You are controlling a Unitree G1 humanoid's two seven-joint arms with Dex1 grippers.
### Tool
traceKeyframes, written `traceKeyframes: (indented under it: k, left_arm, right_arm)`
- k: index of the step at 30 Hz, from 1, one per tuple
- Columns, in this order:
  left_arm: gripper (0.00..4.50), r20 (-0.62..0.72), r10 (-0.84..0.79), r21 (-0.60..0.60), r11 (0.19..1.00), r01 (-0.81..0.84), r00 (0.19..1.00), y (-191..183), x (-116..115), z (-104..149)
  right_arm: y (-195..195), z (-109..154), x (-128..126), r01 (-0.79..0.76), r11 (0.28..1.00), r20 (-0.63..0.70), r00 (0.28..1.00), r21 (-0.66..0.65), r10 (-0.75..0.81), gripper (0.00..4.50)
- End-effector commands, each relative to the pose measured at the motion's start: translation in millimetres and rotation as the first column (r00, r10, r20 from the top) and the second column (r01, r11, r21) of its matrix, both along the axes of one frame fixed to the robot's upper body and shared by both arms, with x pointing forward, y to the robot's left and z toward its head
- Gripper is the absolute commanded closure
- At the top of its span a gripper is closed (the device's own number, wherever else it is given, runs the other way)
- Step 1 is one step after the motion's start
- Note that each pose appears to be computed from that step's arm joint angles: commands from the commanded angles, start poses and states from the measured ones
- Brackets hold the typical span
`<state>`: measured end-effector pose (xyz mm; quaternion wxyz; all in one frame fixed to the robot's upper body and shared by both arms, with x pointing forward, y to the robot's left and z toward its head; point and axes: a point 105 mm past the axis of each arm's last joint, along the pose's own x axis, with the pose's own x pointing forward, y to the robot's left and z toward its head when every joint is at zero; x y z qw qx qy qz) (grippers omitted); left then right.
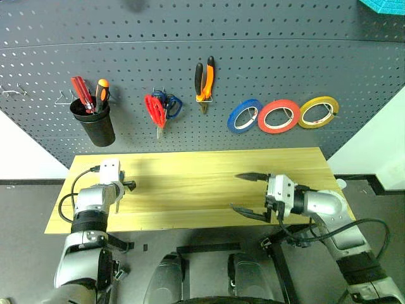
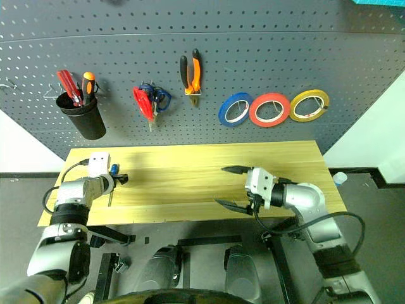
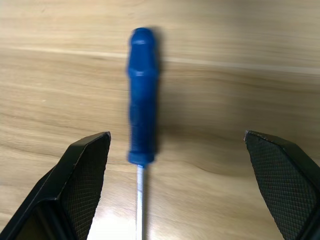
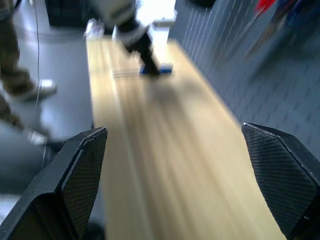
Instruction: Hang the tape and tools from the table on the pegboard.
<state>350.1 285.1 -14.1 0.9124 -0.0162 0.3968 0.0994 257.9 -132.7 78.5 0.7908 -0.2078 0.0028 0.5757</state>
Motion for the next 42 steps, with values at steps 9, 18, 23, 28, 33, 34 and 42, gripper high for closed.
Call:
traceKeyframes:
  k: [9, 18, 23, 28, 33, 34, 42]
  left_arm:
    - [0.02, -0.035, 0.047, -0.033, 0.998, -0.048, 0.998, 28.1, 3.4, -5.5]
    - [2.32, -0.036, 0.027, -0.023, 0.999, -0.027, 0.999, 31.9, 2.0, -10.4]
    - [4.01, -0.030, 0.024, -0.026, 0.999, -0.024, 0.999, 31.0, 2.1, -11.5]
    - [4.10, 0.124, -0.132, 0.058, 0.990, 0.126, 0.983, 27.0, 16.9, 6.9]
    - [4.10, 0.406, -0.485, 0.189, 0.874, 0.448, 0.774, -8.0, -2.9, 45.4]
    - [4.10, 0.450, -0.508, 0.175, 0.857, 0.485, 0.734, -14.8, -11.8, 53.1]
    - [4.10, 0.706, -0.564, 0.316, 0.791, 0.523, 0.427, -29.7, -56.5, 142.9]
  right_arm:
    - [-18.2, -16.2, -11.6, 0.038, 0.997, 0.007, 0.999, -0.066, -0.037, 0.00]
    - [-22.1, -16.7, -12.4, 0.061, 0.995, 0.011, 0.998, -0.073, -0.060, 0.00]
    - [-22.3, -16.5, -11.4, 0.067, 0.995, 0.016, 0.998, -0.075, -0.066, 0.00]
    - [-17.6, -3.8, -5.2, 0.054, 0.997, 0.061, 0.997, -0.048, -0.051, 0.00]
    - [-3.0, 28.7, 4.7, 0.021, 0.997, 0.111, 0.993, 0.078, -0.030, 0.00]
    - [0.5, 36.6, 6.9, 0.016, 0.993, 0.113, 0.993, 0.115, -0.029, 0.00]
    - [16.9, 76.5, 18.8, -0.037, 0.959, 0.076, 0.997, 0.281, 0.017, 0.00]
